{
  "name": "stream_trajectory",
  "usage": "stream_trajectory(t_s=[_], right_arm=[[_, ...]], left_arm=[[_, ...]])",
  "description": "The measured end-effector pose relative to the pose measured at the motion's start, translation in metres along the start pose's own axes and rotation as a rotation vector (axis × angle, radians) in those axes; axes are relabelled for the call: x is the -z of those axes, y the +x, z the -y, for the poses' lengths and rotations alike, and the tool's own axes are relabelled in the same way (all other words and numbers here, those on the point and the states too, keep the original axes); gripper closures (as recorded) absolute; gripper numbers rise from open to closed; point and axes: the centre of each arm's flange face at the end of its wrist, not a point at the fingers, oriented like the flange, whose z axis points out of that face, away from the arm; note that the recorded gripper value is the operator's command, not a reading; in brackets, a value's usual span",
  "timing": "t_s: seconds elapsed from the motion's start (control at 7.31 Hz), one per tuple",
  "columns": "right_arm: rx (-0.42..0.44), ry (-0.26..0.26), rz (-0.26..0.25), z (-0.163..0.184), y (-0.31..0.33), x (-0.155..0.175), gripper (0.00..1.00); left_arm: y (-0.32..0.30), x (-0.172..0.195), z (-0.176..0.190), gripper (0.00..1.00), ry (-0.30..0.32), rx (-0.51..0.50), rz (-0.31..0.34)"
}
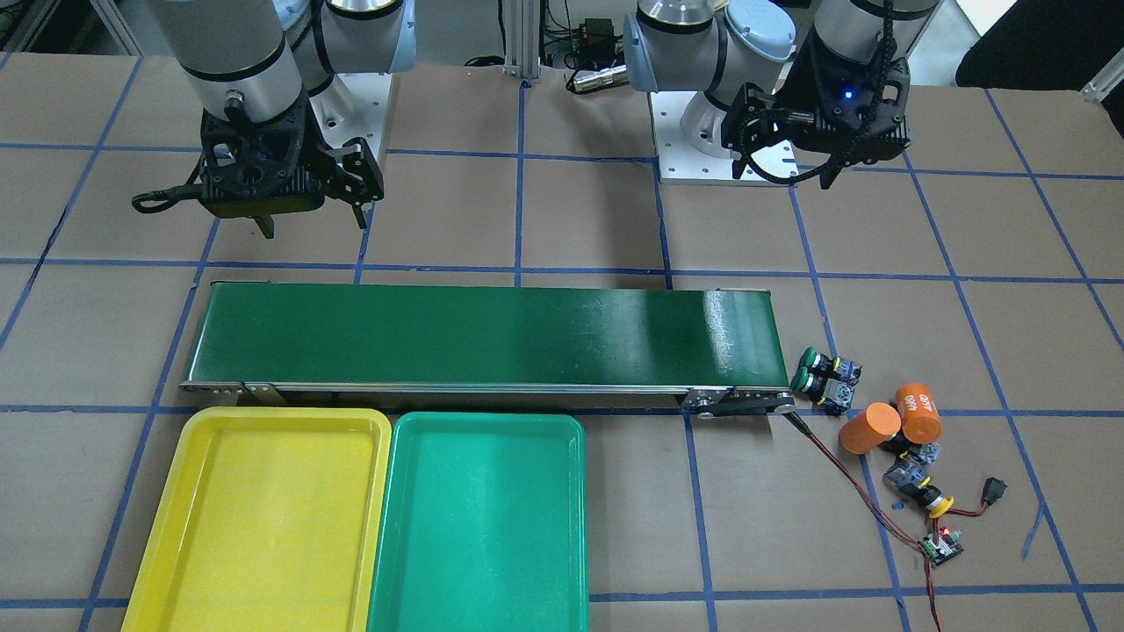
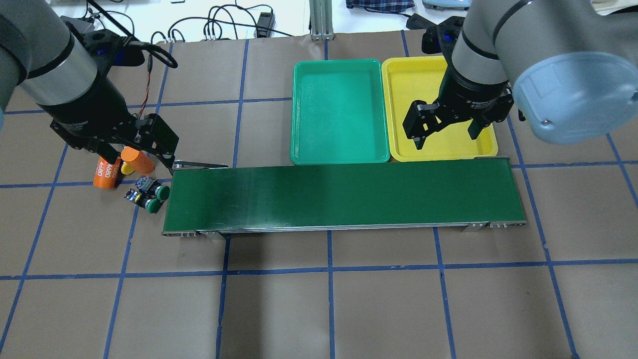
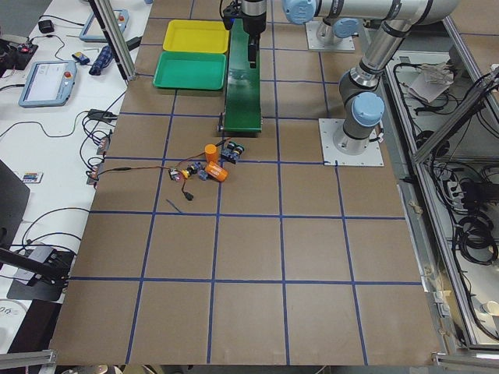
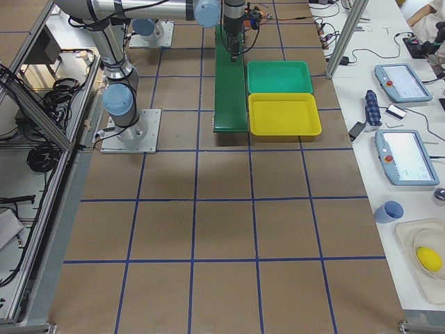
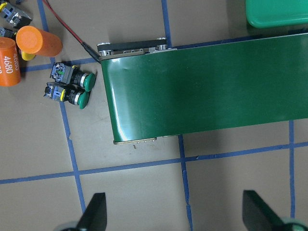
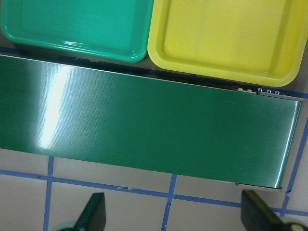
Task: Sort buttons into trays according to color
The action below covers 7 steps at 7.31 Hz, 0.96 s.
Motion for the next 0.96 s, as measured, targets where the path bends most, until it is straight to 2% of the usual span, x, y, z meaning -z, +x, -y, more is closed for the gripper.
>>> stream_trajectory(t_s=[0.96], right_arm=[[0.018,0.0,-0.009,-0.0003,0.0001,-0.0001,0.0]], left_arm=[[-0.0018,-0.0045,0.0014,0.0,-0.005,-0.013,0.004]])
